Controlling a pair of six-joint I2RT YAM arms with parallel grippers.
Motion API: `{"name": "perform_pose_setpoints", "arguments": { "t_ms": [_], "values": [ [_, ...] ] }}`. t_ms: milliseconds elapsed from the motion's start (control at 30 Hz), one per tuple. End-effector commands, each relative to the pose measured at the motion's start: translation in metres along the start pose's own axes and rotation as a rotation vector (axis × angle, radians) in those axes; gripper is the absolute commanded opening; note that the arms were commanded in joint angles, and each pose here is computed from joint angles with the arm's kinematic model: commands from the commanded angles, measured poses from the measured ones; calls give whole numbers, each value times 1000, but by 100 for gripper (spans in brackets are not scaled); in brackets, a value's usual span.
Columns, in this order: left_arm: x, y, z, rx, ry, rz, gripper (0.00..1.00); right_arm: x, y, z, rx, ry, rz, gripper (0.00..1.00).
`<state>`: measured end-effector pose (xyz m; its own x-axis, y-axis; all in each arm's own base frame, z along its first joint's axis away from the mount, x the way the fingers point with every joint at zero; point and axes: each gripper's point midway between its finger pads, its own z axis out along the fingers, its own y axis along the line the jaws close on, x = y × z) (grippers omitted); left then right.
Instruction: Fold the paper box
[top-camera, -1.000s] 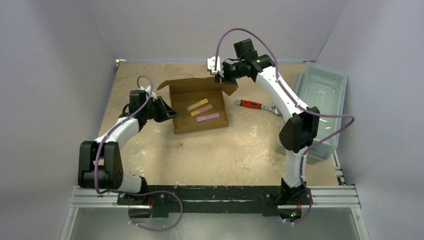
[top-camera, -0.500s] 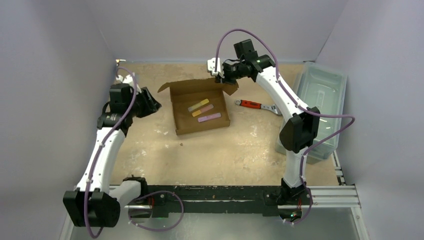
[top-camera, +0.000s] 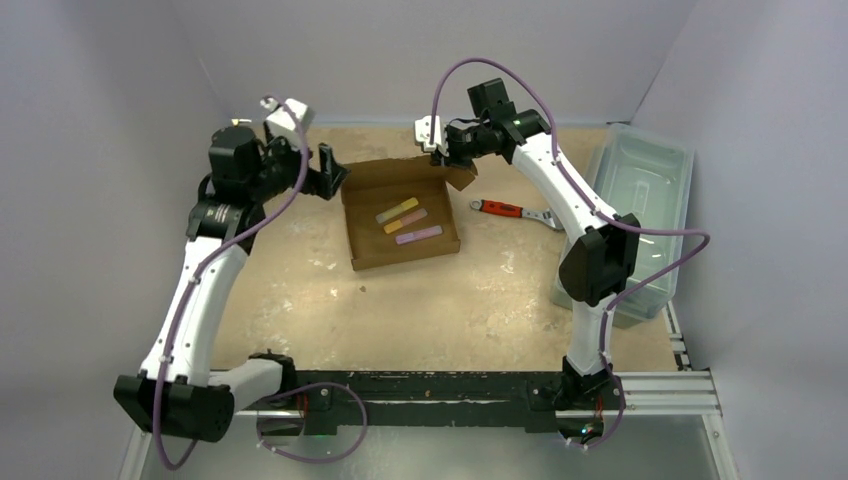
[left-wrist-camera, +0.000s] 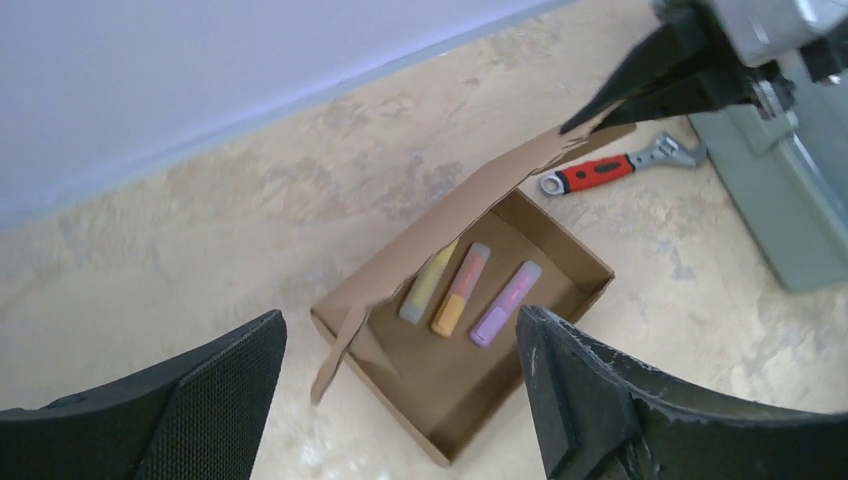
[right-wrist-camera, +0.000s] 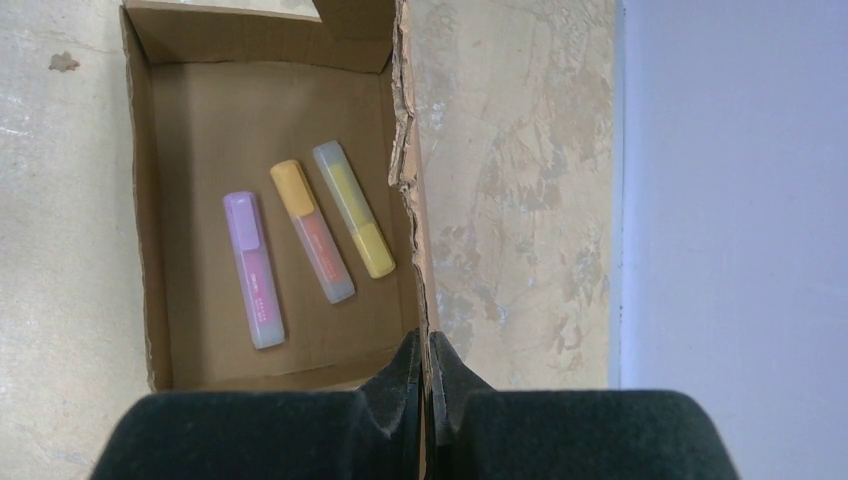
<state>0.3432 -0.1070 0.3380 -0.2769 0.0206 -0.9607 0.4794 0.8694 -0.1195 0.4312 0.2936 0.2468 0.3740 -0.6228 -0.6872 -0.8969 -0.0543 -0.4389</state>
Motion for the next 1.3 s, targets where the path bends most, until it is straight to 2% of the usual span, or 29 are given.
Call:
{"name": "perform_pose_setpoints", "arguments": {
  "t_ms": [0,100,133,200,267,500,667,767,833,967,1000,1067,1100,1267],
  "values": [
    [-23,-22,25,146,-8,364,84,-13,-1,-10,9,-21,-22,4],
    [-22,-34,49,221,15,435,83,-14,0,-9,6,-23,-21,4],
    [-21,-37,55,247,19,441,80,-13,0,-9,5,-23,-20,4],
    [-19,-42,66,290,22,443,67,-14,1,-10,4,-23,-21,4],
    [-13,-46,71,321,31,442,61,-15,0,-11,7,-25,-24,4],
    [11,-50,79,323,99,512,48,-15,-1,-10,7,-28,-22,5],
    [23,-42,86,271,152,556,22,-16,-1,-10,6,-31,-21,5],
    [25,-38,86,241,168,580,11,-18,0,-11,7,-36,-18,6],
    [26,-37,87,232,176,592,7,-19,0,-12,7,-40,-15,7],
    [28,-37,87,227,182,606,5,-20,0,-13,9,-43,-11,7],
    [28,-38,87,227,181,608,7,-20,1,-13,8,-44,-12,7],
    [28,-38,88,226,179,607,20,-21,0,-13,9,-45,-12,7],
    [28,-38,89,227,179,608,23,-20,1,-13,8,-43,-10,7],
    [27,-36,93,226,179,620,28,-20,2,-12,2,-47,-11,7]
  ]
}}
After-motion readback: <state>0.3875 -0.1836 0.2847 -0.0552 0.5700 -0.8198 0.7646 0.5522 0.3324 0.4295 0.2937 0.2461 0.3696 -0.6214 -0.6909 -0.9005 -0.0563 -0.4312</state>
